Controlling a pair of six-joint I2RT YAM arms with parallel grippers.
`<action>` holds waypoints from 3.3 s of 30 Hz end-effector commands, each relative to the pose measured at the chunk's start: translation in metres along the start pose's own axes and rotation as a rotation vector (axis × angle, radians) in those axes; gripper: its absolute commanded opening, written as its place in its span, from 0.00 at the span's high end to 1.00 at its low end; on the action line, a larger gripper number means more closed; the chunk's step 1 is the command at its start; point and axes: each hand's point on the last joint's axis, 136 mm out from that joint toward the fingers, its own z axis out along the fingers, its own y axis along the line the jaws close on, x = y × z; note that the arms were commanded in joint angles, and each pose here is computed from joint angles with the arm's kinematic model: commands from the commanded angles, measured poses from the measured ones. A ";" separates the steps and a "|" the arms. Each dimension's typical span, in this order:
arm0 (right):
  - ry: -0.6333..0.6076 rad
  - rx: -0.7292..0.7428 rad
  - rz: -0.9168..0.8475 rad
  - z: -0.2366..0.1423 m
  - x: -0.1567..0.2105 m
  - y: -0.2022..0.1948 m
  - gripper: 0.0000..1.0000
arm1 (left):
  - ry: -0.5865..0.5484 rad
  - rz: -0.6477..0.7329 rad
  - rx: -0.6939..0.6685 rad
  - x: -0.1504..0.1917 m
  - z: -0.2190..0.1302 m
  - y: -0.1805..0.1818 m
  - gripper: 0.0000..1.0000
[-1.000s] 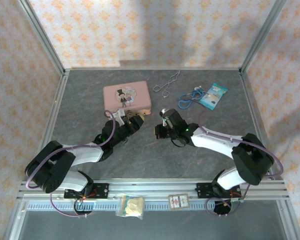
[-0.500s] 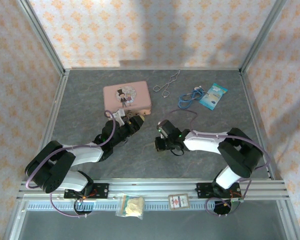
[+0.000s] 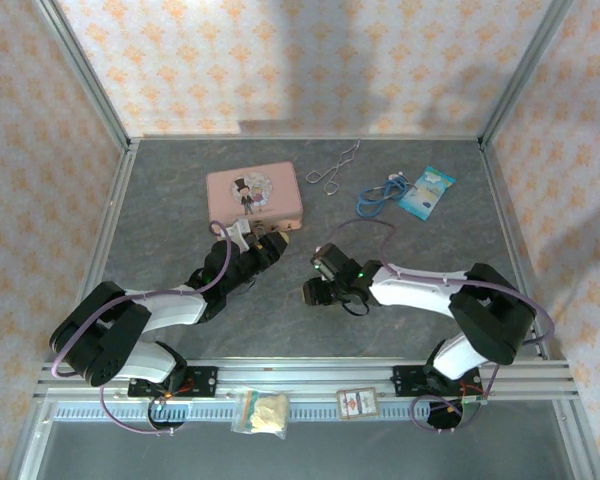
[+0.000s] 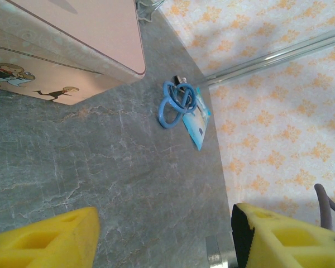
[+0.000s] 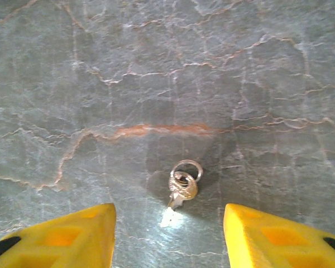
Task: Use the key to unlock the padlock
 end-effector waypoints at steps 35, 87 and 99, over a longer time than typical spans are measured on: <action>-0.011 0.175 0.245 0.017 -0.007 -0.022 0.99 | -0.027 0.025 -0.008 -0.006 -0.002 -0.003 0.38; -0.510 -0.384 0.355 -0.072 -0.132 0.027 1.00 | 0.099 -1.078 0.461 0.025 0.039 -0.052 0.33; -0.463 -0.387 0.352 -0.059 -0.114 0.024 1.00 | 0.099 -1.098 0.499 0.020 0.035 -0.059 0.48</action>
